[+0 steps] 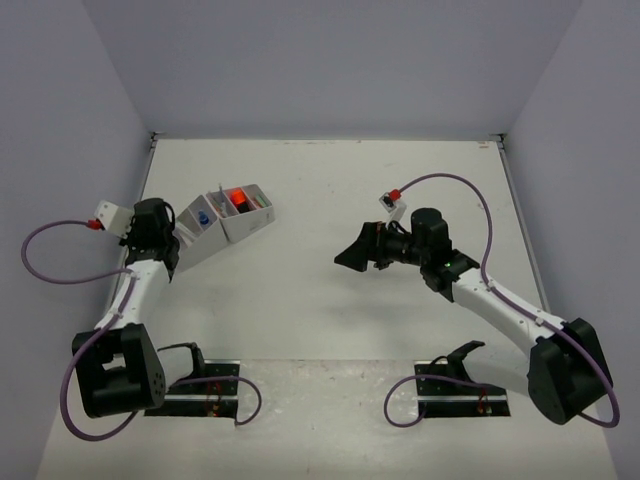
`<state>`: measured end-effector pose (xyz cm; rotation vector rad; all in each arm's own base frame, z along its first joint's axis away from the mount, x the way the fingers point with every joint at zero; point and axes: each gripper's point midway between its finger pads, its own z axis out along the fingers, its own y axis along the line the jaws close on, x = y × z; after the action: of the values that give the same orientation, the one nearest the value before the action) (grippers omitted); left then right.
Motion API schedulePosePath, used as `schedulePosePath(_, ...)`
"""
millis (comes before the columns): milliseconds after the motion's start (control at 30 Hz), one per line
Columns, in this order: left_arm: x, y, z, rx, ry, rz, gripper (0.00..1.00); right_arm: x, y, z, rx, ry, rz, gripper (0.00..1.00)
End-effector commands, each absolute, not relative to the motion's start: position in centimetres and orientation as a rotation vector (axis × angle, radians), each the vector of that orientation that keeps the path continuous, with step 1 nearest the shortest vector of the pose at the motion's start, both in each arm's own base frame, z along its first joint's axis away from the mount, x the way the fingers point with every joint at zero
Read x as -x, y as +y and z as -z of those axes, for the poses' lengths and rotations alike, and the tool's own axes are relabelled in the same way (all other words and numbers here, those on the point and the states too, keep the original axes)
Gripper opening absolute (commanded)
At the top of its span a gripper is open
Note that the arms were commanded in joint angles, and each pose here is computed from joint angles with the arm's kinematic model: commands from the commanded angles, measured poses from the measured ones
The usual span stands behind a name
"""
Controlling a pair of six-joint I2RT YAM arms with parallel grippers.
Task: Sort the stationery into containers
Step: Place the stationery in the storage box.
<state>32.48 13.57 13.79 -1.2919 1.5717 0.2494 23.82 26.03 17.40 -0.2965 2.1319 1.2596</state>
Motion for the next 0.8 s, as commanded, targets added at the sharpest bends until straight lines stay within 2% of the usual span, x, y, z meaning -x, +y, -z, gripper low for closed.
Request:
schedulePosePath(0,-33.5,13.4,-15.7,1.272,1.537,-0.202,0.0,-24.0,26.6,-18.7,0.316,2.094,-1.294,0.99)
schedulePosePath(133,-33.8,13.3,-13.9,1.287,1.588,-0.216,0.0,-23.9,26.5,-18.7,0.321,2.094,-1.287,0.99)
schedulePosePath(167,-34.0,13.2,-13.6,1.285,1.596,-0.206,0.04,-23.9,26.5,-18.7,0.323,2.094,-1.282,0.99)
schedulePosePath(233,-34.5,12.9,-13.0,1.281,1.614,-0.186,0.22,-24.0,26.4,-18.7,0.325,2.094,-1.274,0.99)
schedulePosePath(267,-34.5,12.9,-12.7,1.285,1.62,-0.188,0.22,-24.0,26.4,-18.7,0.328,2.093,-1.272,0.99)
schedulePosePath(300,-34.6,12.7,-12.5,1.291,1.624,-0.179,0.36,-24.0,26.4,-18.5,0.33,2.095,-1.268,0.99)
schedulePosePath(433,-34.5,12.6,-13.7,1.28,1.599,-0.158,0.56,-24.5,25.8,-18.2,0.308,2.094,-1.205,0.99)
schedulePosePath(533,-34.0,12.5,-15.3,1.263,1.578,-0.146,0.62,-25.6,25.2,-17.9,0.279,2.126,-1.126,0.99)
schedulePosePath(633,-32.9,11.9,-19.0,1.231,1.502,-0.068,0.63,-27.4,24.5,-16.1,0.187,2.222,-1.003,0.99)
schedulePosePath(767,-31.0,9.2,-24.1,1.121,1.435,0.124,0.66,-31.5,22.2,-13.8,-0.003,2.388,-0.681,0.99)
